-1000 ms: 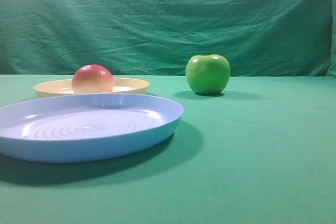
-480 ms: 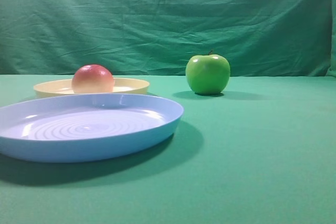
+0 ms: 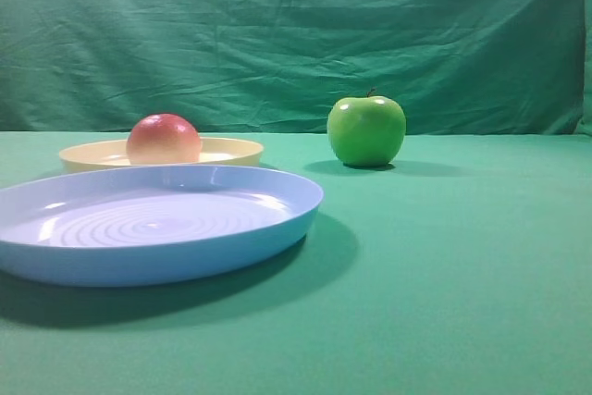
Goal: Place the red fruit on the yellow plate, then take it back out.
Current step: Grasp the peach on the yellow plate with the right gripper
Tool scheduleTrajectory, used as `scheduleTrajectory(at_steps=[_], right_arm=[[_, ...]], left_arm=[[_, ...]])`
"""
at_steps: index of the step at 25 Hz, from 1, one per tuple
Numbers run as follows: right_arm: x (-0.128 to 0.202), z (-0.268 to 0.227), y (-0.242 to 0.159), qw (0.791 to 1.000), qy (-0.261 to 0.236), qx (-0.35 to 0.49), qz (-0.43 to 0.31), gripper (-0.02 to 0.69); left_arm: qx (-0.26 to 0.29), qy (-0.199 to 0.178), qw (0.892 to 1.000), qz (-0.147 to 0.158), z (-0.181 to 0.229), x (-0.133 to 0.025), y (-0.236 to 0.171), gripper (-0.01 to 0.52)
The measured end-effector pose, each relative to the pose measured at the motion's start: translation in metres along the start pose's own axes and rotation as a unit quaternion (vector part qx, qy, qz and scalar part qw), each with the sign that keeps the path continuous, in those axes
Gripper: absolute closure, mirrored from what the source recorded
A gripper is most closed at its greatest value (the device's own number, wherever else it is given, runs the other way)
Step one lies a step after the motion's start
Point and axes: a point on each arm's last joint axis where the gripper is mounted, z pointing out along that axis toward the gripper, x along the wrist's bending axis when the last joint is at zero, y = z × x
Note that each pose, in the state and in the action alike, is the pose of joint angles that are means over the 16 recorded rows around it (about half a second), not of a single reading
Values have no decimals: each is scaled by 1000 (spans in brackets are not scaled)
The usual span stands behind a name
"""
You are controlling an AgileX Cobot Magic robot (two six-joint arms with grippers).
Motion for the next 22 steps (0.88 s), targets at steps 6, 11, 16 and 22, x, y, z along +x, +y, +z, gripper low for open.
scheduleTrajectory(at_steps=[6,11,16,22], right_arm=[[2,-3,14,999,15,-28,13,665],[5,-9,42,998,39,-48,22,665],[9,-16,83,996,73,-47,17,665],[20,-12,135,992,123,-2,-8,665]], left_arm=[[0,0,1000,0,0,0,0,514],[0,0,1000,0,0,0,0,514],[0,0,1000,0,0,0,0,514],[0,0,1000,0,0,0,0,514]])
